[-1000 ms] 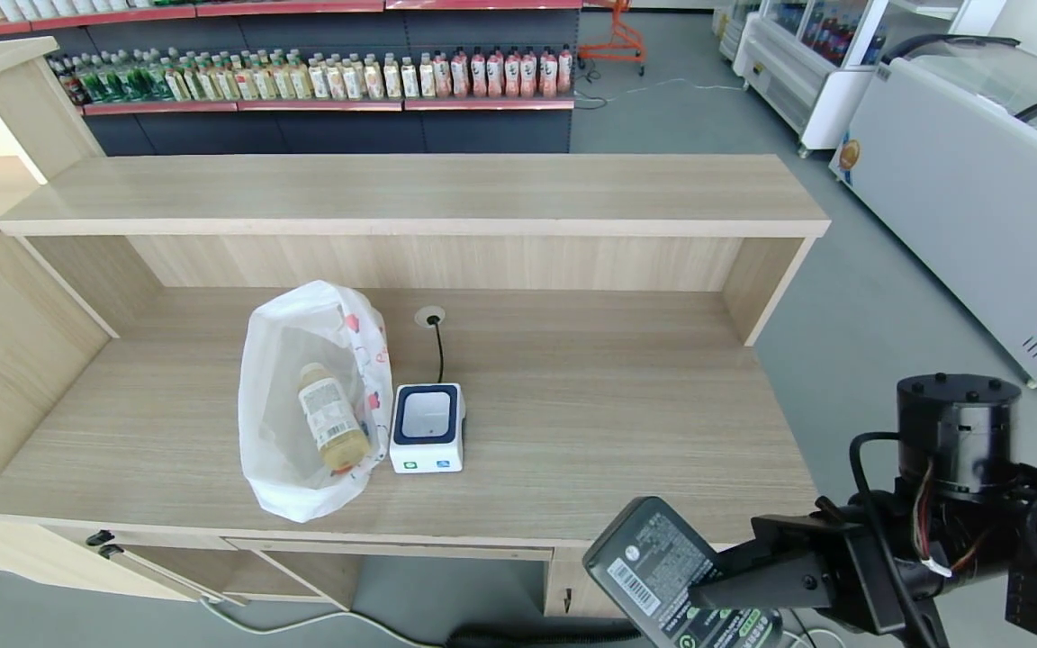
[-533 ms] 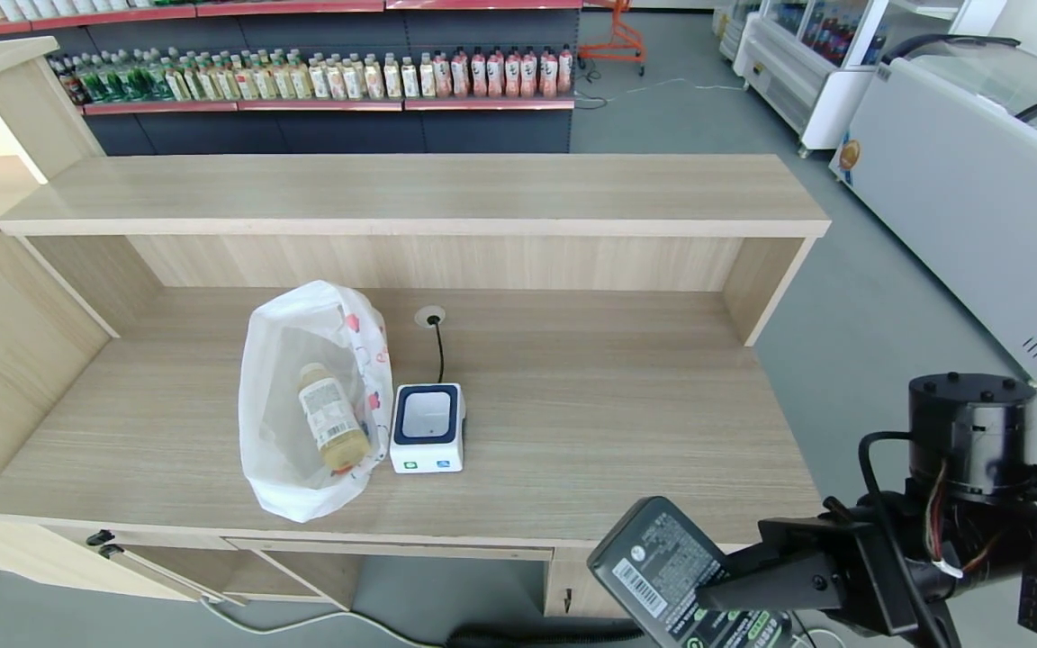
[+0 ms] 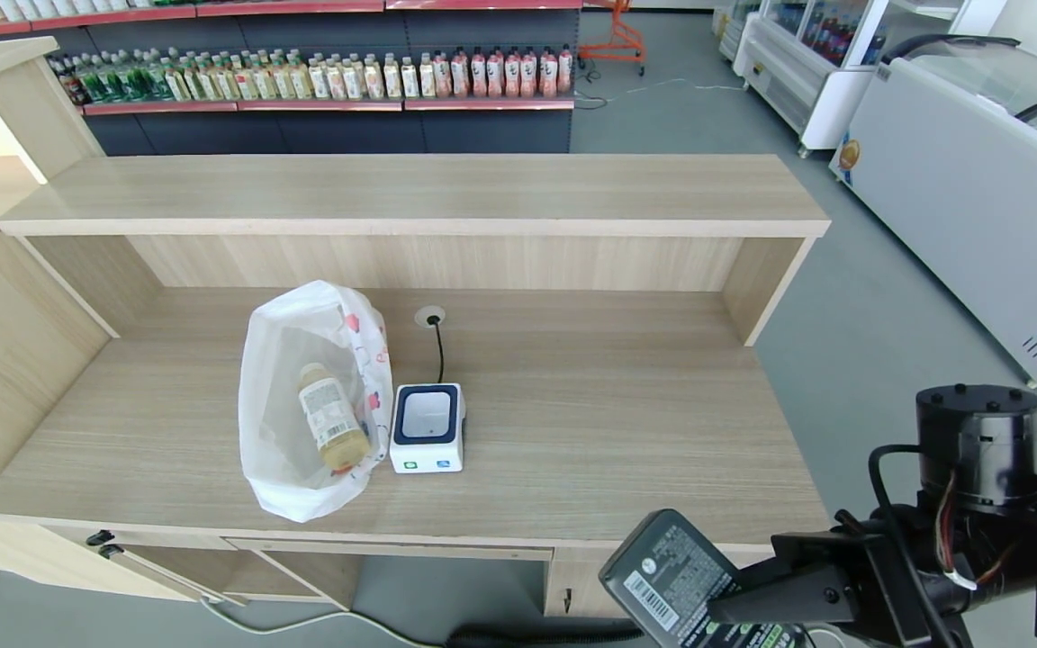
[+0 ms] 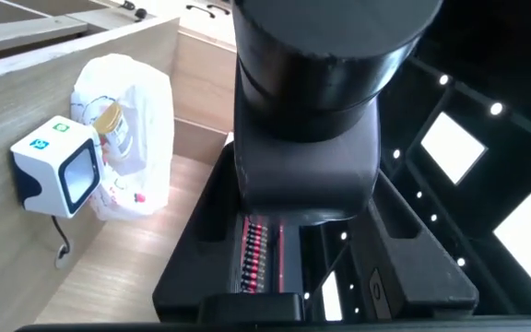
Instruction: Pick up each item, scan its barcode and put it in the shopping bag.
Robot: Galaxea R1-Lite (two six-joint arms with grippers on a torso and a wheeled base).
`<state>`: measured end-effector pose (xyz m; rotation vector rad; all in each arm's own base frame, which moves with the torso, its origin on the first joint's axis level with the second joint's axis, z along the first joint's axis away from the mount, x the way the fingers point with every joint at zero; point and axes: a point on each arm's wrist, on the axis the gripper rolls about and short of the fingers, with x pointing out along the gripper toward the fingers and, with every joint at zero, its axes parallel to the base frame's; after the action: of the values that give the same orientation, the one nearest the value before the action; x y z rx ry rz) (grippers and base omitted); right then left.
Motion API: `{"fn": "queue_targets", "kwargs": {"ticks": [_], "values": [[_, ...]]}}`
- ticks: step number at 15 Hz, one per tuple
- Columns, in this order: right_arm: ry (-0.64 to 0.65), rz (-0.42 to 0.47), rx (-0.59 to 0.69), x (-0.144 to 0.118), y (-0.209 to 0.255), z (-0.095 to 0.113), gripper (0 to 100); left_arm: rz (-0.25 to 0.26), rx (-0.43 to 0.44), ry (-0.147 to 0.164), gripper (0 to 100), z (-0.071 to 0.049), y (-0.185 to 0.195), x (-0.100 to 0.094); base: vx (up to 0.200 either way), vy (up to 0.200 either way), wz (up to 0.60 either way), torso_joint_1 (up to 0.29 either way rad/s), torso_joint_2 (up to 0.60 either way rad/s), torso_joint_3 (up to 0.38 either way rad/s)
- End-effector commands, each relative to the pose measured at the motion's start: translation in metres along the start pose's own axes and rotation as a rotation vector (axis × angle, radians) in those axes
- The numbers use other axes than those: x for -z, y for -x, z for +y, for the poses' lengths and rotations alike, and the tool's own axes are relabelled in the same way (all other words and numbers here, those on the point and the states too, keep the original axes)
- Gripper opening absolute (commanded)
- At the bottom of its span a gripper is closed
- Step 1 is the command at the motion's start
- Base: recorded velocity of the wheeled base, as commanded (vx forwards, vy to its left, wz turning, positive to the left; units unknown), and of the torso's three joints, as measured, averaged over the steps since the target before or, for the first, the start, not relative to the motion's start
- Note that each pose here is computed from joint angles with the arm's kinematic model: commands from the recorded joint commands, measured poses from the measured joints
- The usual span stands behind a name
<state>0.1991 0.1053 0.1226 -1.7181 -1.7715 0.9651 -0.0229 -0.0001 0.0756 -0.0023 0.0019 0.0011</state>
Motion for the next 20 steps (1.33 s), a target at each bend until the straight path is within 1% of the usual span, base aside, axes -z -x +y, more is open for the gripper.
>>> {"fn": "queue_targets", "kwargs": {"ticks": [1, 5, 10, 20], "values": [[-0.018, -0.004, -0.005, -0.002, -0.001, 0.004, 0, 0.000, 0.000, 0.001, 100, 0.000, 0.000, 0.000, 0.000, 0.000, 0.00, 0.000, 0.00, 0.000], [-0.049, -0.013, -0.012, 0.003, -0.006, 0.019, 0, 0.000, 0.000, -0.001, 100, 0.000, 0.000, 0.000, 0.000, 0.000, 0.00, 0.000, 0.00, 0.000], [-0.068, -0.018, -0.016, 0.003, -0.008, 0.027, 0, 0.000, 0.000, -0.001, 100, 0.000, 0.000, 0.000, 0.000, 0.000, 0.00, 0.000, 0.00, 0.000], [-0.069, -0.017, -0.018, 0.002, -0.007, 0.025, 0, 0.000, 0.000, -0.001, 100, 0.000, 0.000, 0.000, 0.000, 0.000, 0.00, 0.000, 0.00, 0.000]]}}
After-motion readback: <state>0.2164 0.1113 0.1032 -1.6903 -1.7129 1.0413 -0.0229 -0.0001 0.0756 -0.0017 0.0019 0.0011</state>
